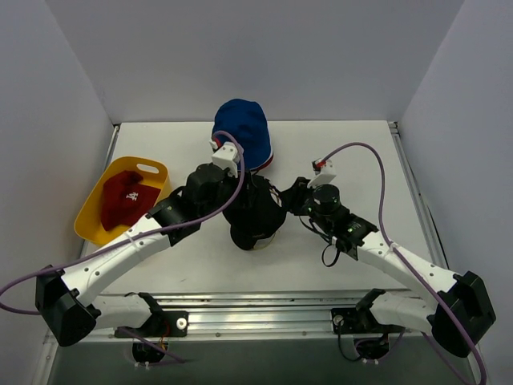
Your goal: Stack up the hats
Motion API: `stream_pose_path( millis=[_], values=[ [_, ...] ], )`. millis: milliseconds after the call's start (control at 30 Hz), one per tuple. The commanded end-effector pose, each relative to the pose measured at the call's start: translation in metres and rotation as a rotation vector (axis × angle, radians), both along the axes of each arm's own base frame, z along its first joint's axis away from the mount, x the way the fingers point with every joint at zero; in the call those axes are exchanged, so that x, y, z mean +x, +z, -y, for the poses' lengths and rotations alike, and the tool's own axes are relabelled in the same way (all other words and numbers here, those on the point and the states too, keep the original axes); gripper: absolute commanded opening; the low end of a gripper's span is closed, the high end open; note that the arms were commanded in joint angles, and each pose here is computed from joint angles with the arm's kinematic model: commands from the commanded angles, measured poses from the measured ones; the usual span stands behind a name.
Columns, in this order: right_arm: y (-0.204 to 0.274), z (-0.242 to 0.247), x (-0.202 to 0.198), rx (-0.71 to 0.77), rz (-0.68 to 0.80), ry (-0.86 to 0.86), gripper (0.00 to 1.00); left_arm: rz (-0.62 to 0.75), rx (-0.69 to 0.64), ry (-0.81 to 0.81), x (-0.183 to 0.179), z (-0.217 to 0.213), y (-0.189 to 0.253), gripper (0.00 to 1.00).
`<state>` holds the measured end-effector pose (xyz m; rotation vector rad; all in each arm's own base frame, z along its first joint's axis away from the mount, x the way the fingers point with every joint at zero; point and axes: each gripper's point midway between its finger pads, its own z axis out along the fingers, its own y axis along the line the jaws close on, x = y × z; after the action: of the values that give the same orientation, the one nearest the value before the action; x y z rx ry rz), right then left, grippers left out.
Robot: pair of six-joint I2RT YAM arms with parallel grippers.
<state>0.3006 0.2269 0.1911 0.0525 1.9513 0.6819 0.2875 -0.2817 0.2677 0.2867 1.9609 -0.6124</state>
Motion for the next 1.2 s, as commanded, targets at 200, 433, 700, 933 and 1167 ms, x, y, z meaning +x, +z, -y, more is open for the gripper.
stream_pose_path(
  millis=[200, 433, 700, 933, 1167],
  values=[
    [0.019, -0.014, 0.003, 0.048, 0.036, 0.040, 0.31, 0.067, -0.042, -0.125, 0.002, 0.029, 0.031, 0.66],
    [-0.008, -0.005, 0.000, 0.026, -0.010, -0.003, 0.12, 0.065, -0.025, -0.155, 0.006, 0.039, 0.027, 0.66],
    [-0.034, 0.007, 0.000, 0.021, -0.039, -0.074, 0.02, 0.137, -0.006, 0.013, 0.018, -0.005, 0.082, 0.74],
    [-0.041, 0.016, -0.002, 0.031, -0.032, -0.113, 0.05, 0.130, -0.008, 0.097, 0.009, -0.037, 0.084, 0.74],
    [-0.063, 0.017, -0.006, 0.029, -0.058, -0.120, 0.07, 0.071, -0.010, 0.317, 0.022, -0.101, 0.053, 0.73]
  ],
)
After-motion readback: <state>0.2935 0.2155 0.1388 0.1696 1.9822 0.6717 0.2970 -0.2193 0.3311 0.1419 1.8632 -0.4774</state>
